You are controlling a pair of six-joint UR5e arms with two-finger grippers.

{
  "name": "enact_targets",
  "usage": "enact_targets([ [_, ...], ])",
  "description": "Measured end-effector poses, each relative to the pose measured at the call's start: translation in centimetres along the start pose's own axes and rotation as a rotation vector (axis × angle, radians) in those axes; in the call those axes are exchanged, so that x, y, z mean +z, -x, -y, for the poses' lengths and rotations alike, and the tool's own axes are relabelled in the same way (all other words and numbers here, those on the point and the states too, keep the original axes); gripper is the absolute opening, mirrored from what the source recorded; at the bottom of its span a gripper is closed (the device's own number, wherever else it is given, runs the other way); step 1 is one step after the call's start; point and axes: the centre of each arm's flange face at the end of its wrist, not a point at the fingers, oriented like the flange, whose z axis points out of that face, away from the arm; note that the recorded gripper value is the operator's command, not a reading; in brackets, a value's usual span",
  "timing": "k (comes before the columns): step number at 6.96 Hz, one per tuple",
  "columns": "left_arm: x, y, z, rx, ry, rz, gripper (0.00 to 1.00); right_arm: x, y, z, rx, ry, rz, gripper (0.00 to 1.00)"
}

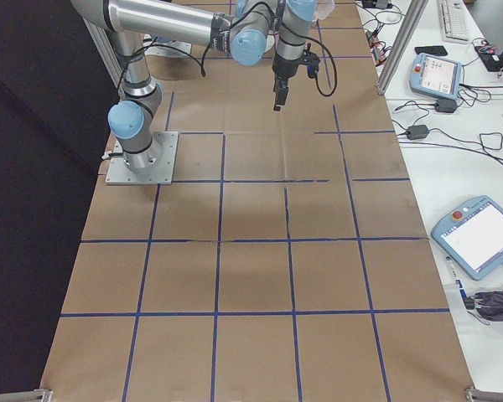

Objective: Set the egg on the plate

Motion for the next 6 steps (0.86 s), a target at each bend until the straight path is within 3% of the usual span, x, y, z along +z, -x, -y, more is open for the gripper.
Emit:
enact_targets([
  [1, 0.2, 0.0, -0.1, 0.0, 0.001, 0.0, 0.99, 0.0, 0.0, 0.0, 0.0, 0.0, 0.0, 1.0],
  [3, -0.7, 0.0, 0.0, -0.001, -0.018, 0.005, 0.99, 0.0, 0.0, 0.0, 0.0, 0.0, 0.0, 1.0],
  [6, -7.5, 0.5, -1.4, -0.015, -0.132, 0.025, 0.99, 0.0, 0.0, 0.0, 0.0, 0.0, -0.001, 1.0],
])
